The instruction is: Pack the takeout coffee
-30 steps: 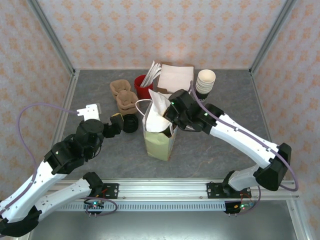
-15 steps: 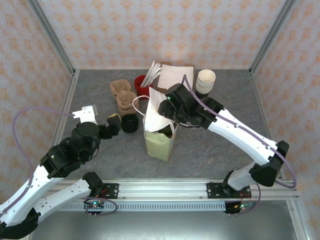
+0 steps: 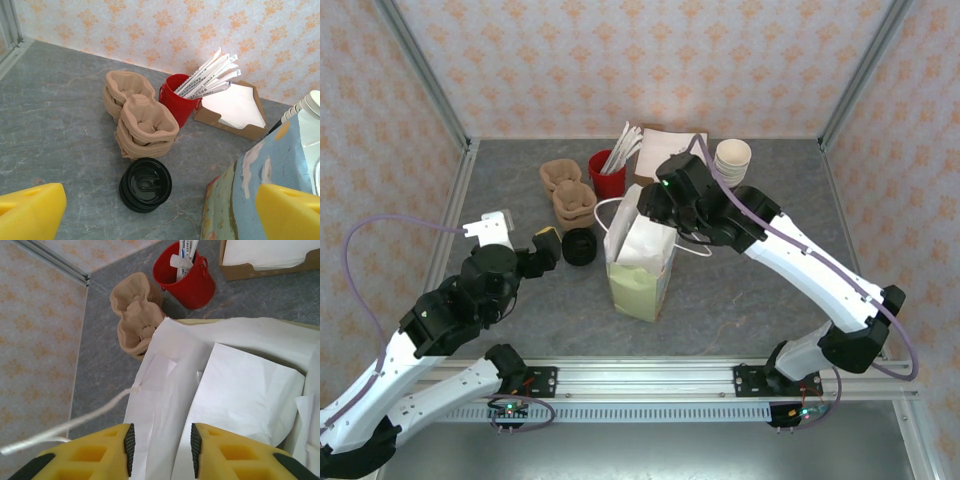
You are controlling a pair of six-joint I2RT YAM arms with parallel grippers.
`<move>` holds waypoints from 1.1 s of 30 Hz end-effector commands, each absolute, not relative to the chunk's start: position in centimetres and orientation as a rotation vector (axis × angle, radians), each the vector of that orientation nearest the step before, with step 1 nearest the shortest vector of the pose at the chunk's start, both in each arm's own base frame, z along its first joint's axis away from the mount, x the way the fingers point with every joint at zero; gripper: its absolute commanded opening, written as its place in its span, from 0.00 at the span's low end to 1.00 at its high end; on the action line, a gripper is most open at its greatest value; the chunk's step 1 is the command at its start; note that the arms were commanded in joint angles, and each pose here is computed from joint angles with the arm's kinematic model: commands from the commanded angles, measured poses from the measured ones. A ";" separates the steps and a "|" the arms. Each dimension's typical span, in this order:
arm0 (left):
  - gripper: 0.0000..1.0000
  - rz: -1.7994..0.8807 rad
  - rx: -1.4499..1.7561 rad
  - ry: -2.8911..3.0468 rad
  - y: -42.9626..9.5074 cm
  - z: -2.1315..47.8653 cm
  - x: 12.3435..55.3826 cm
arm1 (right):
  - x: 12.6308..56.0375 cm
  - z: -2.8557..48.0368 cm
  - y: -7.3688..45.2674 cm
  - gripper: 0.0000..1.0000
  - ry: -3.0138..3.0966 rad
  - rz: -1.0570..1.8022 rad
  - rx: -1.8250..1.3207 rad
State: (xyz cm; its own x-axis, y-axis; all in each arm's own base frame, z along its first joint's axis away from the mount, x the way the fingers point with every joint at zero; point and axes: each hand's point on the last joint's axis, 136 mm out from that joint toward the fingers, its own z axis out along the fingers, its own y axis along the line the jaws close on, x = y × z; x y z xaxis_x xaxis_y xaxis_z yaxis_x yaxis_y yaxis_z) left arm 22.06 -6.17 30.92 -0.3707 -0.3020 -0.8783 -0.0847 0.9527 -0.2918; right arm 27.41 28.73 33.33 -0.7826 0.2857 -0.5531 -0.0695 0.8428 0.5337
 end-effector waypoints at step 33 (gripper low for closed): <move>1.00 0.472 -0.418 1.736 5.2 23.9 28.4 | 32.8 26.0 0.2 0.99 1.821 -0.216 0.338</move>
